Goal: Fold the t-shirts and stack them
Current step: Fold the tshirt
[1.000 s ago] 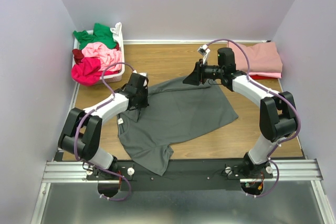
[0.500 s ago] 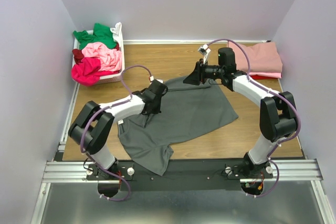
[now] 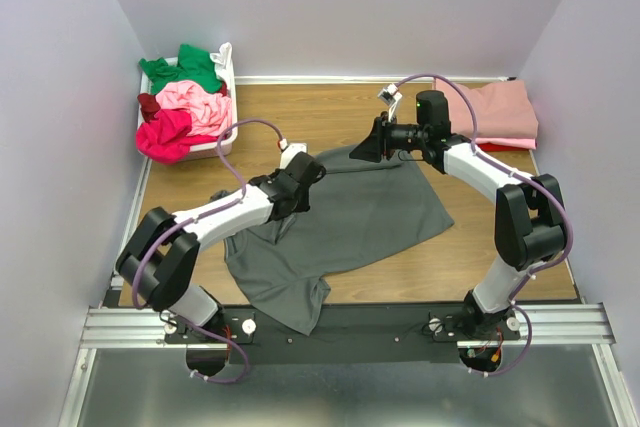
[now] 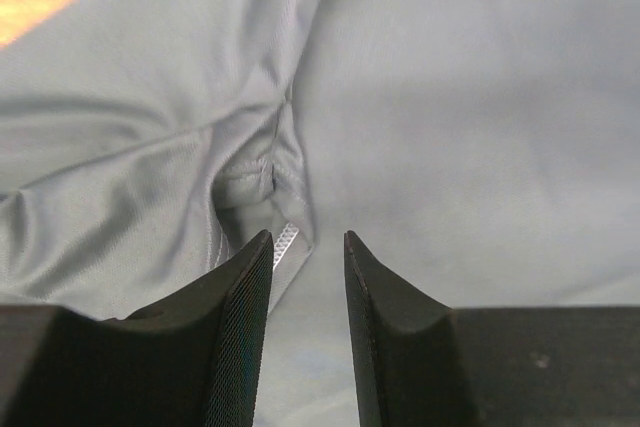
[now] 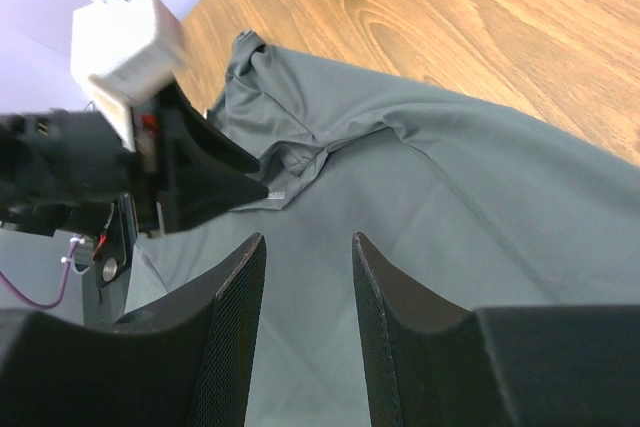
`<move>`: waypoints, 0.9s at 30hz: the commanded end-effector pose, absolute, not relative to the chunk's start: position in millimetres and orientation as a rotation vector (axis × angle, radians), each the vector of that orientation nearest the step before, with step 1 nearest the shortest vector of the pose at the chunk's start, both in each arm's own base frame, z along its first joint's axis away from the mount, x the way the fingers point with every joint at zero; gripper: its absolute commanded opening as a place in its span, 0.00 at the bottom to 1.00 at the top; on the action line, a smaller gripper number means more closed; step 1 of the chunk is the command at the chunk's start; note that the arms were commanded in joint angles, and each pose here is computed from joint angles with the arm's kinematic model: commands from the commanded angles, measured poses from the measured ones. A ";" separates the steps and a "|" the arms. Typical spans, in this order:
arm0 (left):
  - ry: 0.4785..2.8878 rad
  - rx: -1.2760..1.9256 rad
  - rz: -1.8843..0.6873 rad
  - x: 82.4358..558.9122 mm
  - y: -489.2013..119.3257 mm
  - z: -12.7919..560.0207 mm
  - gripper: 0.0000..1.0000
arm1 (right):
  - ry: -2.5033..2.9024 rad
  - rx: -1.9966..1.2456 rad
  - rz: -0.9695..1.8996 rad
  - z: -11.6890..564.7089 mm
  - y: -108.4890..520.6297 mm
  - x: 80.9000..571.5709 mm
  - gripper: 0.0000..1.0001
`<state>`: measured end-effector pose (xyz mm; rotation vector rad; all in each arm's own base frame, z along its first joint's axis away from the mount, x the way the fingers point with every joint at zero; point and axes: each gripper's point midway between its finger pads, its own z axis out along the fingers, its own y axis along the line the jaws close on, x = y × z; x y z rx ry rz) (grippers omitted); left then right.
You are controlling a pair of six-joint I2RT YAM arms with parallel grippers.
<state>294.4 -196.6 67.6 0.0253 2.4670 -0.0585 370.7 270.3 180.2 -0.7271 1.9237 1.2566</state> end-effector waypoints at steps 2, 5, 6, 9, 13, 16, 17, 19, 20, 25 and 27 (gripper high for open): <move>2.415 -0.141 -0.150 302.8 -190.3 69.6 0.39 | 1.928 -0.733 1.290 173.2 269.4 367.5 0.47; 2.431 -0.232 -0.245 299.8 -192.6 62.3 0.37 | 1.928 -0.732 1.291 173.4 268.8 367.3 0.47; 2.431 -0.254 -0.284 297.7 -196.3 63.6 0.37 | 1.926 -0.732 1.293 174.1 268.8 367.0 0.47; 2.420 -0.360 -0.349 293.3 -199.3 62.5 0.37 | 1.925 -0.729 1.291 174.9 267.2 367.9 0.47; 2.383 -0.449 -0.427 290.5 -201.6 67.3 0.40 | 1.925 -0.729 1.293 175.0 267.3 367.6 0.47; 2.385 -0.512 -0.383 290.9 -195.4 57.0 0.41 | 1.926 -0.727 1.295 175.2 266.8 367.7 0.47; 2.397 -0.532 -0.342 291.3 -191.2 54.6 0.41 | 1.926 -0.726 1.296 175.3 266.4 367.9 0.47; 2.424 -0.521 -0.287 290.7 -188.4 45.1 0.41 | 1.922 -0.730 1.297 176.6 266.9 367.1 0.47; 2.426 -0.510 -0.283 291.7 -188.9 45.4 0.41 | 1.922 -0.731 1.301 175.7 266.6 367.0 0.47; 2.395 -0.491 -0.211 293.3 -175.1 53.6 0.41 | 1.921 -0.737 1.312 175.7 267.7 365.2 0.47; 2.398 -0.467 -0.188 292.2 -169.3 56.1 0.41 | 1.925 -0.737 1.317 174.1 267.9 365.0 0.47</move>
